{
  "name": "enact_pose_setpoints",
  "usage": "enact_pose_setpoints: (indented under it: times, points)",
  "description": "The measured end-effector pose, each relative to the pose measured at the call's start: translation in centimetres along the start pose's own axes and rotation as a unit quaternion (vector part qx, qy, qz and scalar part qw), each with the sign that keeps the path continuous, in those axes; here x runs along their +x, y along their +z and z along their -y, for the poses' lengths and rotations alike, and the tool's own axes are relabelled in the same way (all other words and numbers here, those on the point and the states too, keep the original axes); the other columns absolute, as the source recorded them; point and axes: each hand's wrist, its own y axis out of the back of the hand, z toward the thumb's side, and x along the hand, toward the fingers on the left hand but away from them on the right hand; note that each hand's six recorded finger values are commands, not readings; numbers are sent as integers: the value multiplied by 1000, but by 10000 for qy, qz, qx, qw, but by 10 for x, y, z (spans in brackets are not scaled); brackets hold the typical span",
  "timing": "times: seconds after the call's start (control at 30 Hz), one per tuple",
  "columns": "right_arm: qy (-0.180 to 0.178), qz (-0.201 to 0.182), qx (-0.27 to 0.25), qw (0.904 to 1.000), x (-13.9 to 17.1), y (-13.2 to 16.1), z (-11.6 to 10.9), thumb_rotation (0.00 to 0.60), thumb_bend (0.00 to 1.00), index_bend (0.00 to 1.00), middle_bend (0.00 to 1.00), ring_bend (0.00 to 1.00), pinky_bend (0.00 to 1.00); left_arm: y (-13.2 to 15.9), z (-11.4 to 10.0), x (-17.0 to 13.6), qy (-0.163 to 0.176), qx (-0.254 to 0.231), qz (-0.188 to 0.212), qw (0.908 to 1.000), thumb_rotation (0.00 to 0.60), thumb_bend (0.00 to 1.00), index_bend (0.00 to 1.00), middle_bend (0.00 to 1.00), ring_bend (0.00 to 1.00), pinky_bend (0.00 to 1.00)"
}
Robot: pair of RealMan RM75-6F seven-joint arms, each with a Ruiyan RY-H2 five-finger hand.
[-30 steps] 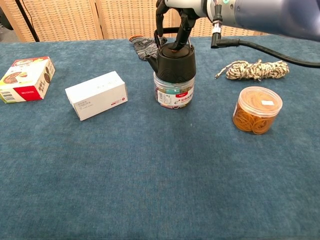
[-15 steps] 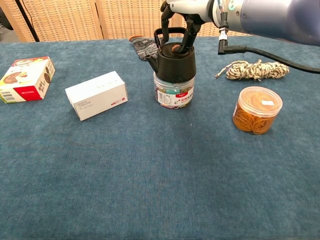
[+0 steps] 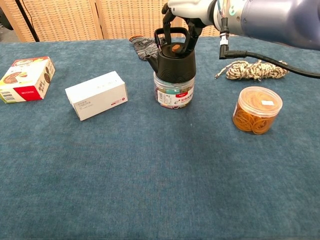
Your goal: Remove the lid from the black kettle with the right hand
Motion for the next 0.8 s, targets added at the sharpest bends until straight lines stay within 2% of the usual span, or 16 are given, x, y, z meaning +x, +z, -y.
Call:
enact_pose_setpoints:
  times: [0.8]
  points:
    - [-7, -12, -69, 10000, 0, 1, 6, 600, 392, 492, 36, 0, 0, 0, -1, -1, -16, -39, 28, 10000, 600, 0, 0, 0, 0, 0]
